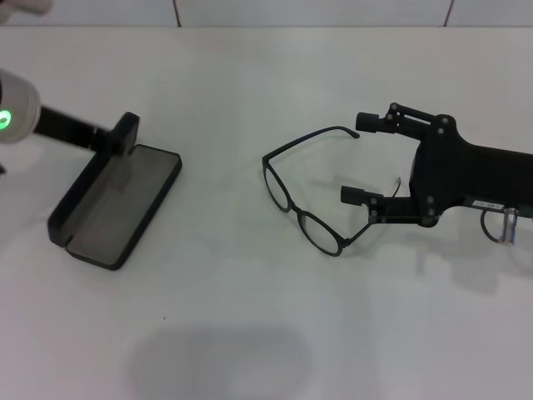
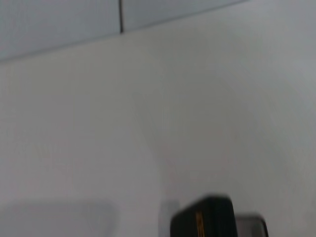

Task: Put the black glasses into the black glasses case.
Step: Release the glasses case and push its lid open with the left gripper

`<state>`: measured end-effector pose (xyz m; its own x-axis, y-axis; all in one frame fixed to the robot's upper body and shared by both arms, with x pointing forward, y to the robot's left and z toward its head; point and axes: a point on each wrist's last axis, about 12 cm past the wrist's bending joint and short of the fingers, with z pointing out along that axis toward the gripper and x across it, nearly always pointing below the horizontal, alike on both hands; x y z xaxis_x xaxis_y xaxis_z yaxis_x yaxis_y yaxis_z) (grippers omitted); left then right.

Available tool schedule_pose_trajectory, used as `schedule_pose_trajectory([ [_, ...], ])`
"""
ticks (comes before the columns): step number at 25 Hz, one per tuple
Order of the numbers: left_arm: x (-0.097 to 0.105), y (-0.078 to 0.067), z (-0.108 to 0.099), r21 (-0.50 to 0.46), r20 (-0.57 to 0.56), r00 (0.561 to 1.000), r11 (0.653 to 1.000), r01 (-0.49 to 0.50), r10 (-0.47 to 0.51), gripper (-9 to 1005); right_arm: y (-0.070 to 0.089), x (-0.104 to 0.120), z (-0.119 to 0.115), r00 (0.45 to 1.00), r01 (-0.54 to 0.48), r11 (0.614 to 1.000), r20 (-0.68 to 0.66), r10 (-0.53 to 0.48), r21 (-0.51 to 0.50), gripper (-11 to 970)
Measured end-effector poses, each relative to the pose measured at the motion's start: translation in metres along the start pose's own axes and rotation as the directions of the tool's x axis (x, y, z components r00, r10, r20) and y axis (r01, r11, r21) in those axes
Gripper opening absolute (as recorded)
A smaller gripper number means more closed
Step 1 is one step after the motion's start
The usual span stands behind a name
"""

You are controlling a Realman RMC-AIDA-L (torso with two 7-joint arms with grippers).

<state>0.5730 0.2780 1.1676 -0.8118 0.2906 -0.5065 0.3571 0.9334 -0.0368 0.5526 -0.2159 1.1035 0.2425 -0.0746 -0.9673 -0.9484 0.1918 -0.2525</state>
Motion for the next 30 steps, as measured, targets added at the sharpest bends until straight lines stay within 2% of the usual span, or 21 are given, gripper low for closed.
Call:
schedule_pose_trajectory([
  [1,-0.005,-0.001,-0.002,-0.002,0.011,1.0,1.0,-0.018,0.018,289,0.001,0.0,0.0,1.0,0.002,1.0,0.002,-0.002,0.0,839],
  [5,-0.028,-0.01,-0.01,-0.019,0.091,0.983,0.987,-0.157,0.158,237,0.008,0.003,-0.001,1.0,0.012,1.0,0.012,-0.012,0.003,839],
  [7,-0.041,-0.017,-0.009,-0.031,0.128,0.956,0.965,-0.261,0.262,193,0.012,0.005,-0.001,1.0,0.015,1.0,0.017,-0.015,0.006,839],
  [10,-0.06,-0.027,-0.001,-0.056,0.149,0.9,0.912,-0.406,0.41,101,0.017,0.007,0.001,0.999,0.021,1.0,0.024,-0.021,0.012,839],
  [12,-0.068,-0.031,0.006,-0.052,0.138,0.887,0.898,-0.437,0.44,40,0.022,0.009,0.001,0.999,0.02,1.0,0.027,-0.02,0.018,839],
  [14,-0.074,-0.035,0.011,-0.035,0.123,0.886,0.895,-0.445,0.446,36,0.025,0.011,0.0,0.999,0.017,1.0,0.027,-0.018,0.023,839],
  [18,-0.072,-0.038,0.011,-0.023,0.118,0.9,0.907,-0.42,0.42,36,0.029,0.014,-0.004,1.0,0.011,0.999,0.022,-0.012,0.036,839],
  [23,-0.055,-0.034,0.006,0.011,0.086,0.943,0.946,-0.323,0.321,64,0.027,0.013,-0.006,1.0,0.016,0.999,0.021,-0.017,0.04,839],
  [28,-0.036,-0.028,-0.005,0.023,0.053,0.967,0.967,-0.252,0.251,91,0.022,0.011,-0.003,0.999,0.031,0.999,0.014,-0.031,0.032,839],
  [30,-0.029,-0.023,-0.009,0.023,0.032,0.975,0.975,-0.22,0.219,246,0.02,0.01,-0.001,0.999,0.036,0.999,0.012,-0.036,0.029,839],
])
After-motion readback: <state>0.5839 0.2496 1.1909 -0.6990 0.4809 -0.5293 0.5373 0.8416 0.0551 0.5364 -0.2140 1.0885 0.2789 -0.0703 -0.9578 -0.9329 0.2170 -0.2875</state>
